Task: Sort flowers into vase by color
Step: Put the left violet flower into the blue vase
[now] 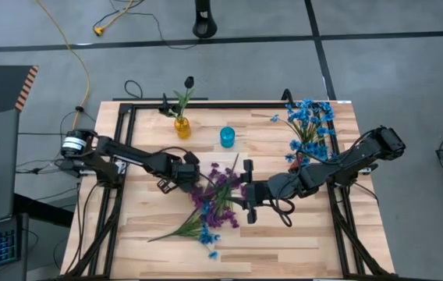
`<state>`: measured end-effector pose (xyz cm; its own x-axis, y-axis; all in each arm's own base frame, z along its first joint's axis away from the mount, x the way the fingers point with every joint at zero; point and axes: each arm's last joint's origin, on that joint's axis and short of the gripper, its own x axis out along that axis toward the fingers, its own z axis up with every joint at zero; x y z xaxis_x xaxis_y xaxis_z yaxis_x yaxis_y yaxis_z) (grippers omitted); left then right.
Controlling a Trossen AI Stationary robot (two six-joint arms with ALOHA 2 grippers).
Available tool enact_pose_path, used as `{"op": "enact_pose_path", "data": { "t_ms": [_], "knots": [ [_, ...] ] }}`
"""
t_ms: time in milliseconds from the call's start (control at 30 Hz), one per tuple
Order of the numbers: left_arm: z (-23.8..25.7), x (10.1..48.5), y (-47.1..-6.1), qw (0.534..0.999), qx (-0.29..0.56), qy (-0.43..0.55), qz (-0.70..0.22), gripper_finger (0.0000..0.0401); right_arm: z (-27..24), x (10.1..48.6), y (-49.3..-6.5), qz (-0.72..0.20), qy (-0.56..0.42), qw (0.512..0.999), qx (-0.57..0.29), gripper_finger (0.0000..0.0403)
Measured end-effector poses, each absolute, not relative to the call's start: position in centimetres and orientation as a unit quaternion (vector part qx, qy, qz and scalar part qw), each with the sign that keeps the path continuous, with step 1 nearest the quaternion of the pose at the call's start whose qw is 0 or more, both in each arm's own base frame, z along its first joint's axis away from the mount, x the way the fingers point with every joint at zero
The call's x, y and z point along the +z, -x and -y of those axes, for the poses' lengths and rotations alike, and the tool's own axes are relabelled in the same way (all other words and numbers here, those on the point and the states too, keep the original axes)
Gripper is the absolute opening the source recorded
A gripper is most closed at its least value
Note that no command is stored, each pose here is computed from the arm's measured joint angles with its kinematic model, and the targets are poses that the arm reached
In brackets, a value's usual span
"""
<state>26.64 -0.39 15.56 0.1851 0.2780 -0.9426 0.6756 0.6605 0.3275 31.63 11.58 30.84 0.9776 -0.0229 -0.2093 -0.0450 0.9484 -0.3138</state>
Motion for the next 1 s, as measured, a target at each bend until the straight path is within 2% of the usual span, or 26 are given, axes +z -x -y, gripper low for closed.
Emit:
{"op": "enact_pose_path", "data": {
  "t_ms": [367, 567, 867, 1000],
  "knots": [
    [0.4, 20.2, -23.8, 0.735, -0.096, -0.297, -0.602, 0.0003, -11.6, 30.8, -31.6, -0.106, 0.177, 0.978, 0.007, 0.0198],
    [0.6, 22.4, -22.6, 0.788, -0.081, -0.241, -0.561, 0.0003, -11.6, 30.8, -31.6, -0.106, 0.178, 0.978, 0.004, 0.0198],
    [0.5, 25.8, -19.9, 0.848, -0.037, -0.175, -0.498, 0.0003, -11.2, 30.5, -31.5, -0.128, 0.193, 0.971, -0.056, 0.0198],
    [0.6, 27.2, -18.8, 0.874, -0.048, -0.149, -0.459, 0.0003, -11.2, 30.5, -31.5, -0.128, 0.193, 0.971, -0.056, 0.0198]
  ]
}}
